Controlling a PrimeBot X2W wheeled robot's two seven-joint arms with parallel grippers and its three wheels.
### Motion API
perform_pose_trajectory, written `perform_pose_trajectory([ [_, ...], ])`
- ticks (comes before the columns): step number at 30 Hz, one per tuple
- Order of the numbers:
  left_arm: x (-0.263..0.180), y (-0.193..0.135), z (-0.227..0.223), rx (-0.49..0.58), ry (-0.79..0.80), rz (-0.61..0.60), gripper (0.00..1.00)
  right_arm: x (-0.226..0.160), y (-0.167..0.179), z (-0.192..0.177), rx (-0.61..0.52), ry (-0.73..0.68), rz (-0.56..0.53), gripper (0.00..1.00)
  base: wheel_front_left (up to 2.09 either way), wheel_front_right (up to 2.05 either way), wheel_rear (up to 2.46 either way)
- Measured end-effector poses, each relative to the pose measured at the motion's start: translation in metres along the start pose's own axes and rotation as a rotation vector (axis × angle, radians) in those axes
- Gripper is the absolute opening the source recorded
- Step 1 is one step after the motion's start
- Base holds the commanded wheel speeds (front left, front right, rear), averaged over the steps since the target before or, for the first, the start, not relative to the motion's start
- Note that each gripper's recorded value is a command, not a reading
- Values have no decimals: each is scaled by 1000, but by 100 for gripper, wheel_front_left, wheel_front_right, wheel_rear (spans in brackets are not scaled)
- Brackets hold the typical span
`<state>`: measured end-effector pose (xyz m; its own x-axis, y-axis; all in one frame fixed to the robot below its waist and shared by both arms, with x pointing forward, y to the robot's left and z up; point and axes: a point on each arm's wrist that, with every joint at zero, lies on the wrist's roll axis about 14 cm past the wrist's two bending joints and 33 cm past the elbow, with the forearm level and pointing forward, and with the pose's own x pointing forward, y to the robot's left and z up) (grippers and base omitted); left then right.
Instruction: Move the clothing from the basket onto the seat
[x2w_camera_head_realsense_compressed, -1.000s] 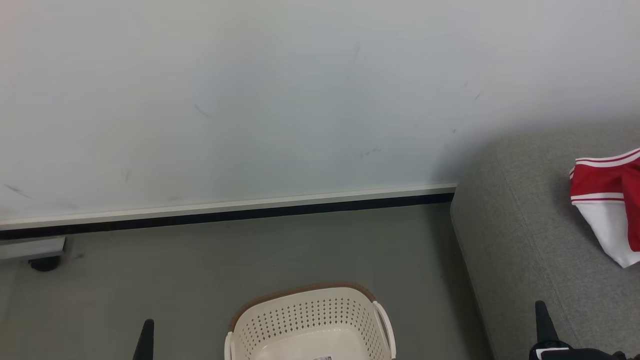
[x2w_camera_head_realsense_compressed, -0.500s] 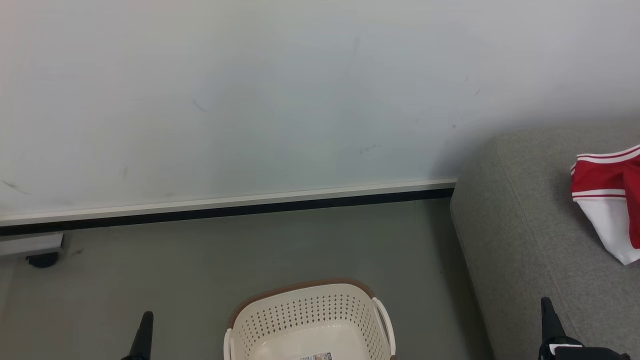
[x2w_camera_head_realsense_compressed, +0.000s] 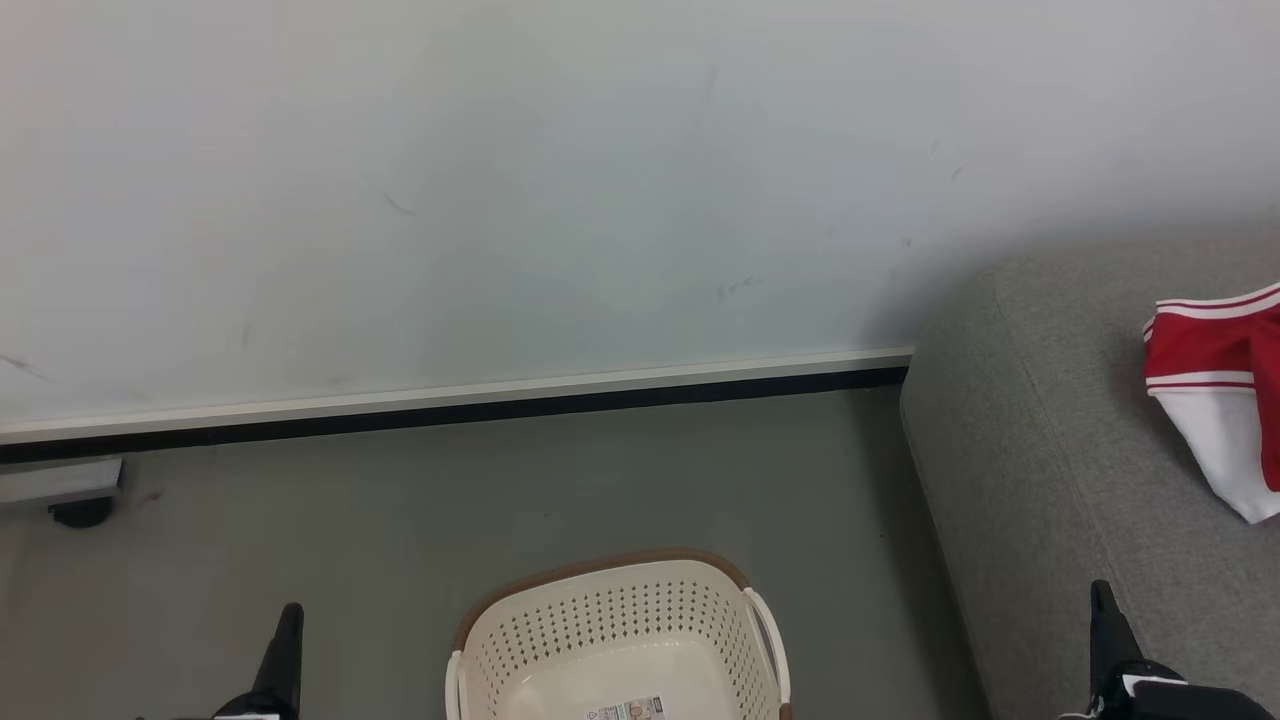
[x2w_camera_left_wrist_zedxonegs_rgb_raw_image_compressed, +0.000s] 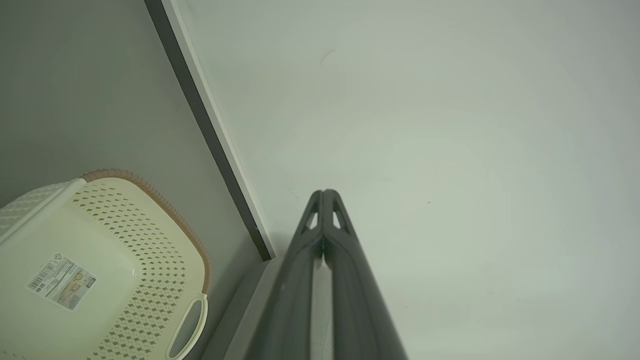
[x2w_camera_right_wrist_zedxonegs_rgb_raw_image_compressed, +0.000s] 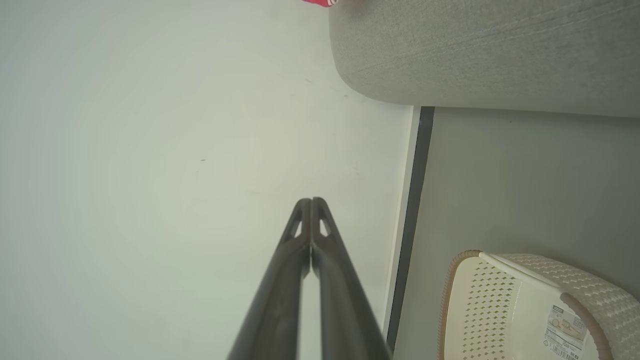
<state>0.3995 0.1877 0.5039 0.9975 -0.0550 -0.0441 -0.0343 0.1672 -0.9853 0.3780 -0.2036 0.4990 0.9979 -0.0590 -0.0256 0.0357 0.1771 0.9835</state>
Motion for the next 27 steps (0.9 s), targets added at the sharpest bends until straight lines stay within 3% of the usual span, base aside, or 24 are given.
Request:
perform_pose_trajectory([
  [27, 12, -8, 0, -166, 22, -38, 0, 6, 5, 9, 181, -20, 19, 0, 0, 0, 0],
])
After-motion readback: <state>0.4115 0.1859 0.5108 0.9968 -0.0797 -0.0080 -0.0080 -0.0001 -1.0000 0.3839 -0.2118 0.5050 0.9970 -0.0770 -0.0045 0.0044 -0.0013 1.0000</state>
